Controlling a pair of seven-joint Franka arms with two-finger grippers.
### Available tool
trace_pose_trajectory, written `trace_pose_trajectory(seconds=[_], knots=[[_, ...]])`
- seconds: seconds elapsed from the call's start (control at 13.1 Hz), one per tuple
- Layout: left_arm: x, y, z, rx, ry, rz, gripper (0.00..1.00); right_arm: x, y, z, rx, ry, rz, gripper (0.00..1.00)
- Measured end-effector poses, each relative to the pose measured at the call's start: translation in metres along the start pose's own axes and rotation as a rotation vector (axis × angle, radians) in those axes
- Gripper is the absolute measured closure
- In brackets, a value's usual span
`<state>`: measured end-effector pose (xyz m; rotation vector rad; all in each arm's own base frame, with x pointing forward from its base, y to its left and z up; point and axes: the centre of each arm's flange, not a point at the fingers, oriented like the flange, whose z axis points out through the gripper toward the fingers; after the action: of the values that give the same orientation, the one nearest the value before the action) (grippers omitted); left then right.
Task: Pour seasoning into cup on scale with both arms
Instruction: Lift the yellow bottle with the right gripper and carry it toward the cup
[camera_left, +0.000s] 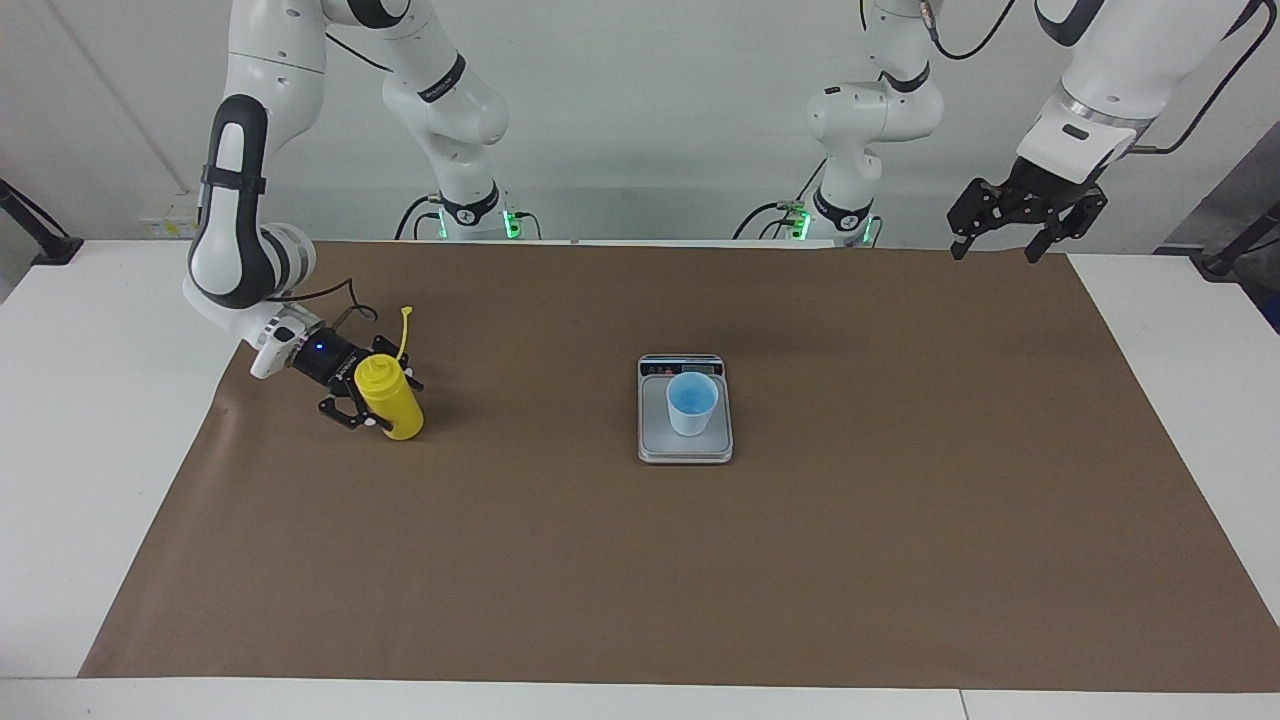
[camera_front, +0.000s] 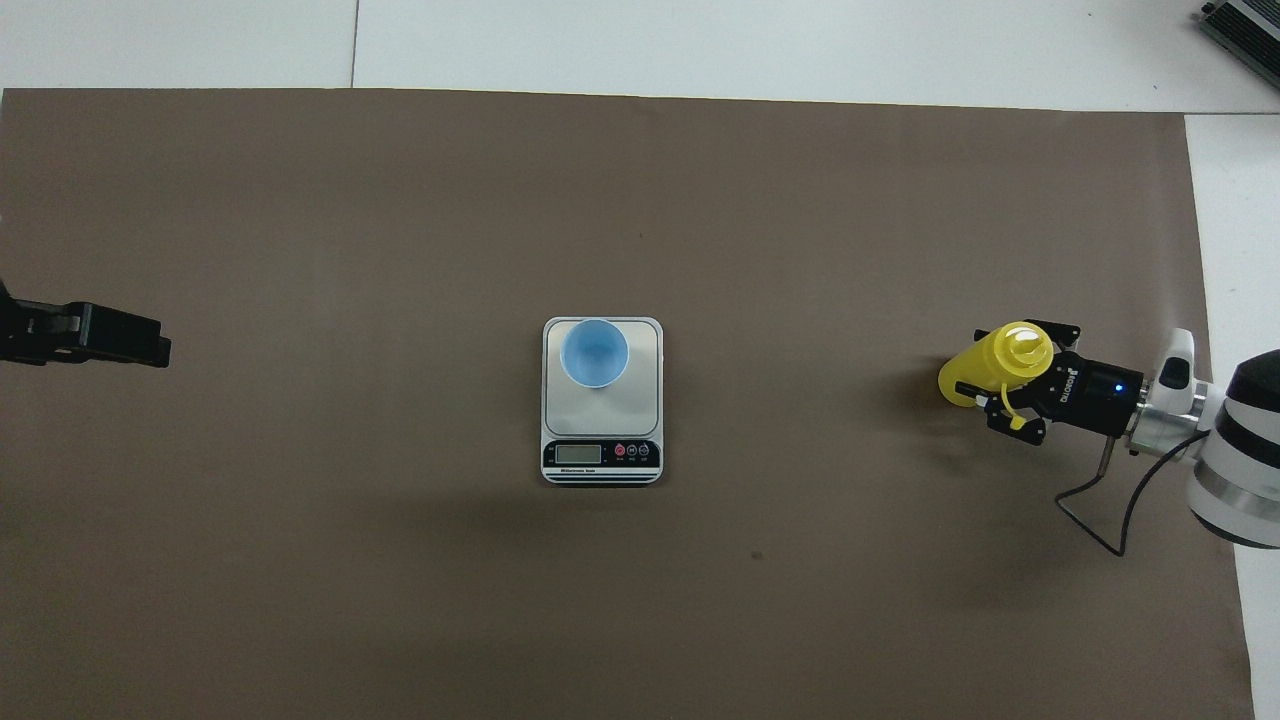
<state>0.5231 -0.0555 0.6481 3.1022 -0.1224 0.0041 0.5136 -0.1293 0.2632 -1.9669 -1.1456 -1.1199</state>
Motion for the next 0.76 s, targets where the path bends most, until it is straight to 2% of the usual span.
trace_pose_trajectory(seconds=[0.08, 0.23, 0.31, 0.54, 0.76], knots=[[0.0, -0.001, 0.0, 0.0, 0.0, -0.001, 0.0, 0.003, 0.002, 0.001, 0.0, 0.001, -0.008, 0.37], [0.0, -0.002, 0.001, 0.0, -0.003, -0.003, 0.0, 0.017, 0.01, 0.002, 0.0, 0.0, -0.04, 0.39], [0.0, -0.003, 0.001, 0.0, -0.005, -0.005, 0.0, 0.029, 0.016, 0.002, 0.009, -0.014, -0.062, 0.44], [-0.001, -0.005, 0.002, 0.0, -0.009, -0.009, 0.0, 0.088, 0.04, -0.001, 0.063, -0.138, -0.113, 0.46], [-0.001, -0.005, 0.002, 0.0, -0.009, -0.01, 0.0, 0.147, 0.05, -0.004, 0.083, -0.264, -0.166, 0.46]])
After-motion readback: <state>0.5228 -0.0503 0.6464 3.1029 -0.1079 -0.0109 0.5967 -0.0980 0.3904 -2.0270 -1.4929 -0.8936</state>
